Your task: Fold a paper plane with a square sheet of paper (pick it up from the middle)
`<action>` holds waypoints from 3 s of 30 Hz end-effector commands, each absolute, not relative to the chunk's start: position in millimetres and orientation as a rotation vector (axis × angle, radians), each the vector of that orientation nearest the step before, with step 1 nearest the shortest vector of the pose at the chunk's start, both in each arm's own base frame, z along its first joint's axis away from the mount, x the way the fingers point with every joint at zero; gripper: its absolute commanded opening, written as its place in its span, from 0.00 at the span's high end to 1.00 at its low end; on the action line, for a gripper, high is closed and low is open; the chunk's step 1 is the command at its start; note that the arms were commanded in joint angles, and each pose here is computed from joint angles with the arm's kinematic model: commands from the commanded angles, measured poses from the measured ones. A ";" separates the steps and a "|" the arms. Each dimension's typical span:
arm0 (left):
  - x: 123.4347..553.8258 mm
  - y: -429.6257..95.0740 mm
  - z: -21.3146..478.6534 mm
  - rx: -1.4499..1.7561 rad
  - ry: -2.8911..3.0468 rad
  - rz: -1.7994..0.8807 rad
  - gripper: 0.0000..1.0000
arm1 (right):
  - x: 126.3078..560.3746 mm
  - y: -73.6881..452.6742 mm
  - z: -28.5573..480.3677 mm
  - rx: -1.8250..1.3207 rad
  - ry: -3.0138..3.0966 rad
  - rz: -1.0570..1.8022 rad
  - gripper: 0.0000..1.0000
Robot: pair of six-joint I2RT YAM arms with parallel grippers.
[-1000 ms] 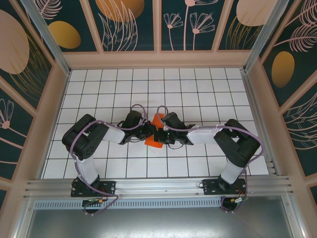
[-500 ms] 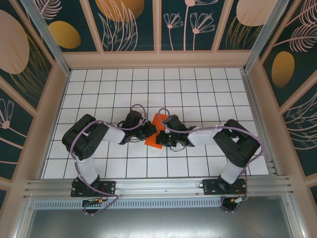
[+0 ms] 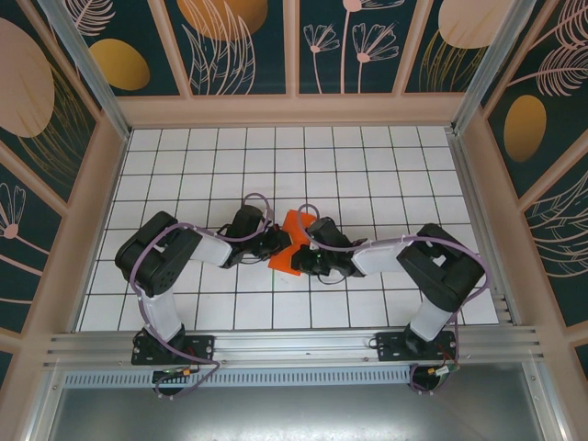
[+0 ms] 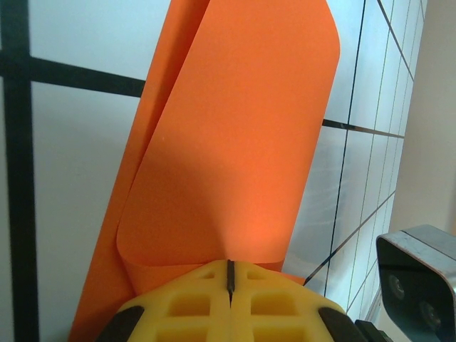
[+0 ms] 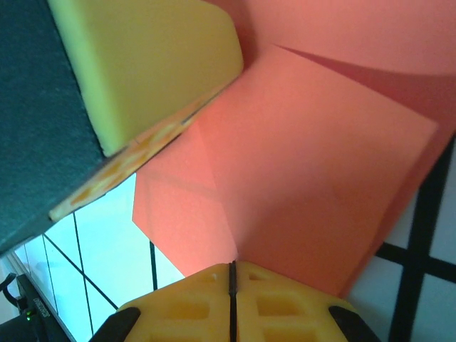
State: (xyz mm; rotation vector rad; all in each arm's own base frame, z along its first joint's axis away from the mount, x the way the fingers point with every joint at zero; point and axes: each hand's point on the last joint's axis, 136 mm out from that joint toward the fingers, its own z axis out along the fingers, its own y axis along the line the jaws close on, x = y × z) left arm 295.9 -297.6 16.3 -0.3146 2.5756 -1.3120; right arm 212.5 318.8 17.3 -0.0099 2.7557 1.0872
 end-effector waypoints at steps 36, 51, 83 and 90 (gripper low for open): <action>278.7 -275.8 -22.5 -0.397 2.694 -1.157 1.00 | 200.7 313.0 72.4 -0.023 2.657 1.136 0.87; 276.8 -275.6 -24.2 -0.395 2.699 -1.160 1.00 | 234.3 349.3 63.4 0.023 2.695 1.129 0.89; 274.0 -274.7 -27.6 -0.405 2.703 -1.168 1.00 | 191.5 301.9 -0.8 0.188 2.858 1.054 0.88; 273.9 -275.5 -26.7 -0.399 2.702 -1.174 1.00 | 164.2 277.5 -11.8 0.091 2.935 0.975 0.88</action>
